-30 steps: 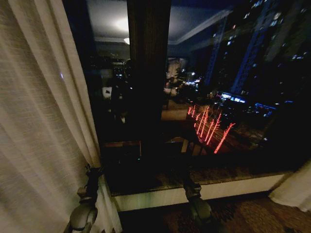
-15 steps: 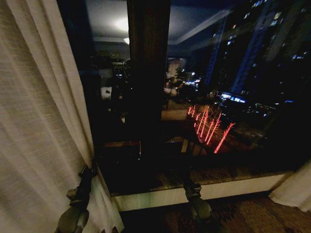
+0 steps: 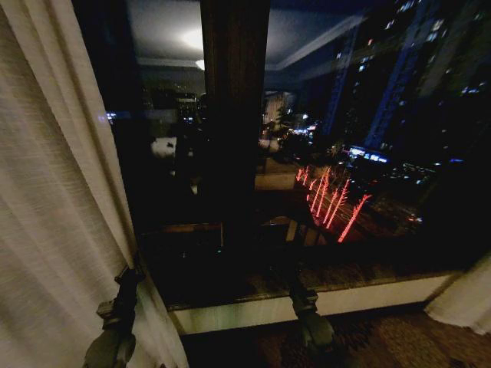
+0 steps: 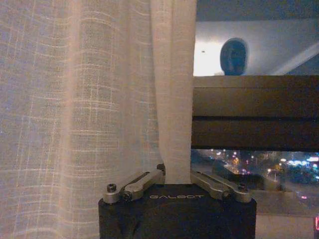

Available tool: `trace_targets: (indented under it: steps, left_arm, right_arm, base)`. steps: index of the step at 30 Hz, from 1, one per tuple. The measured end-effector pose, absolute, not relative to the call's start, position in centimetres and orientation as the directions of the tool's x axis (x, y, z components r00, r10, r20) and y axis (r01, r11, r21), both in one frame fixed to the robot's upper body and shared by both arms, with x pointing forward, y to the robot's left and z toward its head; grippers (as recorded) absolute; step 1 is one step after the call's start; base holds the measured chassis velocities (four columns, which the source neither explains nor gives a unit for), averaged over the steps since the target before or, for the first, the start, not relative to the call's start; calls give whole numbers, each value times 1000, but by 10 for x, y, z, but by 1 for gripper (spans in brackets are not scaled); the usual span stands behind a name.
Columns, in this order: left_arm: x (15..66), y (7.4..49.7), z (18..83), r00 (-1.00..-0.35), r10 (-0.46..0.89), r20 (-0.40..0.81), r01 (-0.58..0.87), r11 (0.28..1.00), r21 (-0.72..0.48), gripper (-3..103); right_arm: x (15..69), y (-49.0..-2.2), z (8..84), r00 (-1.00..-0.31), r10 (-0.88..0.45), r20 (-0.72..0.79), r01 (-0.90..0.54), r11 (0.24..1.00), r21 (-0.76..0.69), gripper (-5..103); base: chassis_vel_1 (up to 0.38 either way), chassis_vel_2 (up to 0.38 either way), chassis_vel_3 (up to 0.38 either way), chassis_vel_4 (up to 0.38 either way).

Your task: Open the curtains by pulling them apart, changing their state from closed to fully open.

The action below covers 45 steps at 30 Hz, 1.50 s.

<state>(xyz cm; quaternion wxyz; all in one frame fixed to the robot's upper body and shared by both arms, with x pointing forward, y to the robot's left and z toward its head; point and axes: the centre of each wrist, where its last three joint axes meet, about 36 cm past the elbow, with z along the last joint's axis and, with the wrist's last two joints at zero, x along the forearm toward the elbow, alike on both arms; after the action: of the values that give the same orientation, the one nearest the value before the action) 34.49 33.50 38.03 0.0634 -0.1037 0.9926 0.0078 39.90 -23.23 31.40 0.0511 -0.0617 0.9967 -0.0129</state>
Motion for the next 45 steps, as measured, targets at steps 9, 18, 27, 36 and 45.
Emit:
trace_targets:
  steps: [9, 18, 27, 36, 45]
  left_arm:
    - [343, 333, 380, -969, -207, -132, -209, 978, 2, 0]
    - [340, 334, 381, -966, -219, -137, -222, 975, 5, 0]
    - [339, 334, 376, -963, -229, -139, -233, 972, 13, 0]
    - [340, 339, 374, -959, -244, -146, -249, 969, 15, 0]
    - [339, 342, 372, -957, -251, -143, -256, 967, 17, 0]
  right_arm:
    - [399, -232, 314, -987, -124, -100, -122, 992, -32, 100]
    - [399, -232, 314, -987, -124, -100, -122, 992, -32, 100]
    - [399, -232, 314, -987, -124, -100, -122, 992, -32, 100]
    - [399, -232, 314, -987, -124, -100, -122, 992, -32, 100]
    - [399, -232, 314, -987, -124, -100, -122, 992, -32, 100]
  base:
    - [3, 7, -4, -3]
    - [120, 134, -126, -133]
    - [266, 259, -276, -260]
    - [341, 323, -340, -350]
    - [349, 372, -367, -367]
